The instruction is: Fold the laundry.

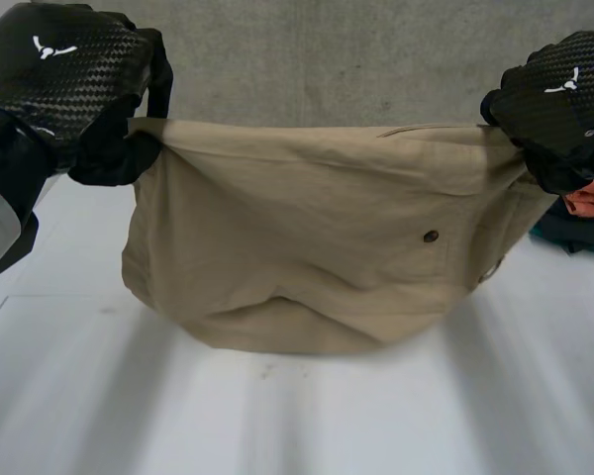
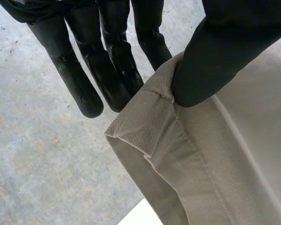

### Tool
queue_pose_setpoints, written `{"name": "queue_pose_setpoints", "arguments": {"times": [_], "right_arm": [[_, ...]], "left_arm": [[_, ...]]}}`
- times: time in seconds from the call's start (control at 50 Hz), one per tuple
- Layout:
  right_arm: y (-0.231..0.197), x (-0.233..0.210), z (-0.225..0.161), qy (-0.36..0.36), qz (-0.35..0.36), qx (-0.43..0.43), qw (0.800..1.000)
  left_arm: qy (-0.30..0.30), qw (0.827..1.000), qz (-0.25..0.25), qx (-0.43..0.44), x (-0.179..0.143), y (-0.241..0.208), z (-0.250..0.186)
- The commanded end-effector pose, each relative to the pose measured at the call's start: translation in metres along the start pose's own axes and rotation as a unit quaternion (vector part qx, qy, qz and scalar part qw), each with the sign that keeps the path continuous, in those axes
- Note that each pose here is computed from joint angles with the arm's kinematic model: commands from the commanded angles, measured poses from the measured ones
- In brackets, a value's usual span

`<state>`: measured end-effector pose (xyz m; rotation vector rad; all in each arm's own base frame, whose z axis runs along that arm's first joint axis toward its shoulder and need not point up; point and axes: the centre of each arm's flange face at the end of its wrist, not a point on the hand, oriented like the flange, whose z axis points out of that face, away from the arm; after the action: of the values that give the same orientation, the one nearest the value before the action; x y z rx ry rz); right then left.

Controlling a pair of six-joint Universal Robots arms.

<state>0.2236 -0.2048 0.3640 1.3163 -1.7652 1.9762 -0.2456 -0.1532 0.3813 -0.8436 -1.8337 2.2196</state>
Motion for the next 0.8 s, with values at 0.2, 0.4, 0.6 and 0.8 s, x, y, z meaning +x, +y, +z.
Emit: {"name": "queue_pose_setpoints", "arguments": {"times": [0.2,0.4,0.6,0.8], "right_arm": [[0.076,-0.063,0.086,-0.120,-0.052,-0.137,0.982],[0.035,-0.012,0.182,0.133,-0.072,0.065,0.986],[-0.024,0.047,0.195,0.351,-0.072,0.272,0.893],[0.023,-0.010,0.212,0.250,-0.047,0.192,0.948]], "left_arm": [[0.052,0.974,0.093,-0.200,0.049,0.152,0.122],[-0.140,0.968,0.149,0.145,0.008,0.050,0.232],[-0.243,0.909,0.152,0.303,-0.022,-0.010,0.240],[-0.175,0.956,0.139,0.190,-0.001,0.065,0.233]]}}
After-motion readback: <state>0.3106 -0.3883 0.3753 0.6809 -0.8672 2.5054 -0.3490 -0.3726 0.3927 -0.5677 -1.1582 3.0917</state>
